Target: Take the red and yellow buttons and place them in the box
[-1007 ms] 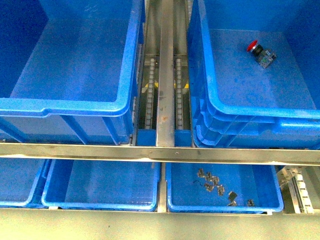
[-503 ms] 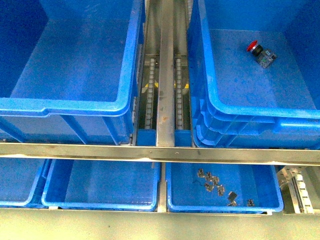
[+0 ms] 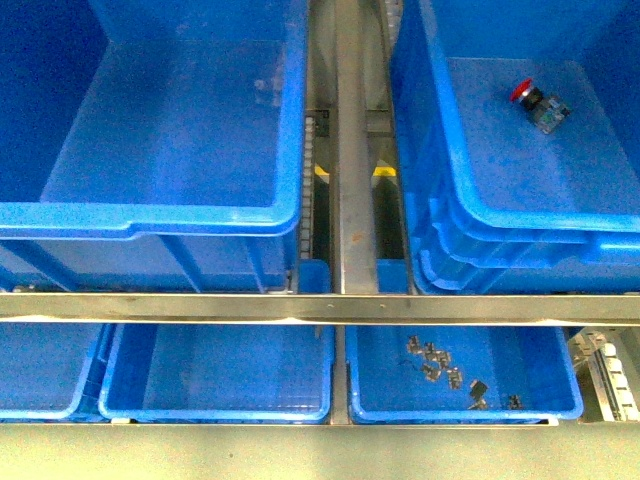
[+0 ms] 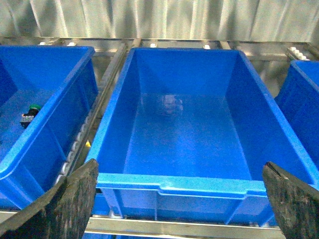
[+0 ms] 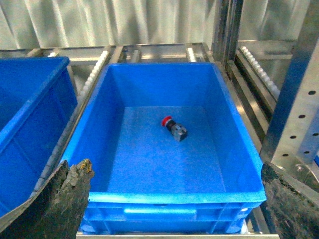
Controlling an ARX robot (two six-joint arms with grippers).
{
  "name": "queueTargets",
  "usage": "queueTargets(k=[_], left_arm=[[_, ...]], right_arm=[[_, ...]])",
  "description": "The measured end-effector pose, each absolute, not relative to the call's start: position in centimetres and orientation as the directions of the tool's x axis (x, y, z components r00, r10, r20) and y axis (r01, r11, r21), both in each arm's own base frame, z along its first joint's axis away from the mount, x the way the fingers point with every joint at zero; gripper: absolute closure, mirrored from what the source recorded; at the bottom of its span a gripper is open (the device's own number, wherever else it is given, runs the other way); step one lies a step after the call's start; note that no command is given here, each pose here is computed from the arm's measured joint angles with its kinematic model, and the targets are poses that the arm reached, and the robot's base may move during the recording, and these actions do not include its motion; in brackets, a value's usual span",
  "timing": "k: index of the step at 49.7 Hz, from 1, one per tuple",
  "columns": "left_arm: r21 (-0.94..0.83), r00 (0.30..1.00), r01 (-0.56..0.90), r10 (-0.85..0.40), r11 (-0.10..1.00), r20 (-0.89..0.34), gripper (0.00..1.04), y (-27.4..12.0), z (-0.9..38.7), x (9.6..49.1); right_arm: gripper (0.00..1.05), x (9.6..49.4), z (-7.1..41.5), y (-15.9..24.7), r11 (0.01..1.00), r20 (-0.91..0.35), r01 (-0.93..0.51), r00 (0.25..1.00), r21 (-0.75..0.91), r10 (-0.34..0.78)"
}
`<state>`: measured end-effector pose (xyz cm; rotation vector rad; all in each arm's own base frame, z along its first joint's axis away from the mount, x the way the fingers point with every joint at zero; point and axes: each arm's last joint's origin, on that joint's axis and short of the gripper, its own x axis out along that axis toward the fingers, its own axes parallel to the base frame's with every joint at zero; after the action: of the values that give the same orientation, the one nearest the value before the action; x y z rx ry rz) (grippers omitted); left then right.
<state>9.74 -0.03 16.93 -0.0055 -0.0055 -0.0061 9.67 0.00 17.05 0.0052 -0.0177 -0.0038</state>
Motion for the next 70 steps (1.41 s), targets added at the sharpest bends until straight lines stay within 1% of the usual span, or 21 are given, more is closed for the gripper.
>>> queueTargets(k=[70], left_arm=[[-0.005,1.0,0.002,-0.002,1.0,0.005,0.08,-0.02,16.93,9.74]], right_arm=[[0.06,9.67,17.01,0.0,1.0,0.014,-0.001,1.0,0.003,0.001]])
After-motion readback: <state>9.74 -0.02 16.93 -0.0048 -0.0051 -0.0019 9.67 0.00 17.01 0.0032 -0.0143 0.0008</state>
